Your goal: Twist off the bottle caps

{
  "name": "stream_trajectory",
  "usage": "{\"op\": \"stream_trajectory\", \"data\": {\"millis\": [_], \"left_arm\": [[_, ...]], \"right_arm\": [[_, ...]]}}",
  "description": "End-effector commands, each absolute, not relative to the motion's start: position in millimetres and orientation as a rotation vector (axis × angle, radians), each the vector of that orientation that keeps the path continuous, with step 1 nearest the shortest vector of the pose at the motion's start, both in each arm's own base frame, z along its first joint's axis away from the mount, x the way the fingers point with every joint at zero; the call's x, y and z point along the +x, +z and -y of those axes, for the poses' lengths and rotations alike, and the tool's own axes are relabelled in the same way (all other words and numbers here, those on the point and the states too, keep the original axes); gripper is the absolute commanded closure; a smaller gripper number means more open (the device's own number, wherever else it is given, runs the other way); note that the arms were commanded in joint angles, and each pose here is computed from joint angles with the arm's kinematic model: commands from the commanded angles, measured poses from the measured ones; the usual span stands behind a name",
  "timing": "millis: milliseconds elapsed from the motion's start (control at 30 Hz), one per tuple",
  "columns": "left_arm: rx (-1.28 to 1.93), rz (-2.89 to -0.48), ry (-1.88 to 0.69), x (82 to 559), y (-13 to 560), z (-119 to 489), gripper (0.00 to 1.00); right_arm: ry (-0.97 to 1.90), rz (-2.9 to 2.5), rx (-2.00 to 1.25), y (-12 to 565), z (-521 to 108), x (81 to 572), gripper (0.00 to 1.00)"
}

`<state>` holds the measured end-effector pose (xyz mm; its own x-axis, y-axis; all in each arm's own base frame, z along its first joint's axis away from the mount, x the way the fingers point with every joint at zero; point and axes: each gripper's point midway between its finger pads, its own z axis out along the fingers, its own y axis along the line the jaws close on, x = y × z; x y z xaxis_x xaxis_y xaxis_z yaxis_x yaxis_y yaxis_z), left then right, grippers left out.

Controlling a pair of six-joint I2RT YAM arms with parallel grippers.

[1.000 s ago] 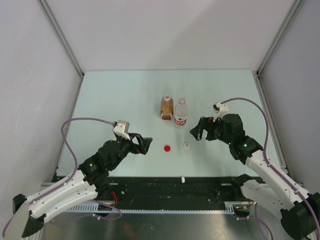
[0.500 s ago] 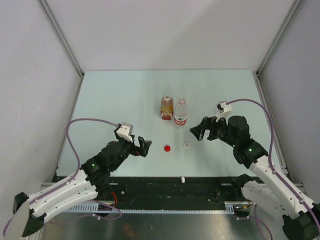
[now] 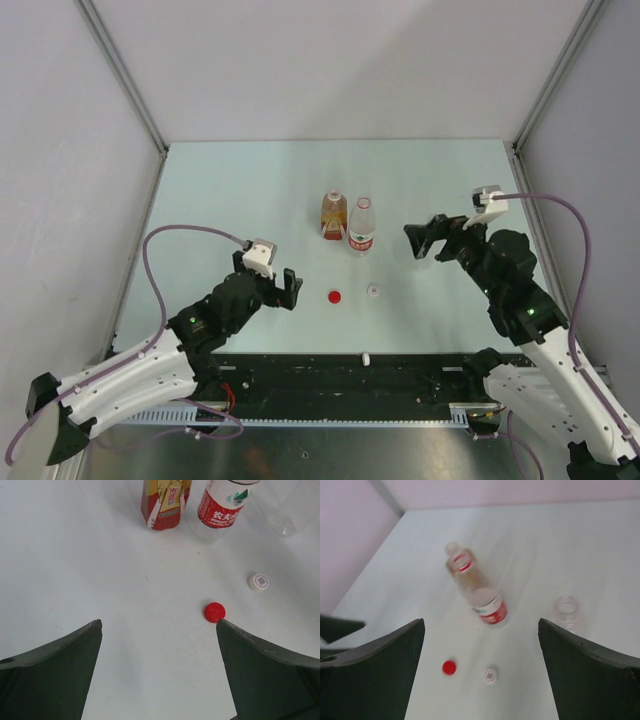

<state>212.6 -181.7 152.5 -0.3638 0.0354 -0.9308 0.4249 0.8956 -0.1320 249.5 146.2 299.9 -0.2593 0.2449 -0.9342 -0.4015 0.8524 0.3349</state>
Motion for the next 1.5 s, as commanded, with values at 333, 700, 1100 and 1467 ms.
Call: {"op": "stream_trajectory", "data": {"millis": [333, 700, 1100, 1467], "left_arm": [[0.215, -1.921, -0.235, 224, 187, 149, 0.00], [0.211, -1.937, -0.198, 225, 189, 145, 0.01], [0.217, -2.007, -0.215, 224, 167, 155, 0.01], [0.225, -2.071, -0.210, 229, 156, 170, 0.01]], "right_arm": [[0.170, -1.887, 0.168, 255, -71, 280, 0.01], [0.244, -1.977, 0.195, 201, -79, 268, 0.01], [0.274, -2.004, 0.191, 184, -85, 267, 0.01], [0.278, -1.964, 0.175, 193, -83, 267, 0.01]]}}
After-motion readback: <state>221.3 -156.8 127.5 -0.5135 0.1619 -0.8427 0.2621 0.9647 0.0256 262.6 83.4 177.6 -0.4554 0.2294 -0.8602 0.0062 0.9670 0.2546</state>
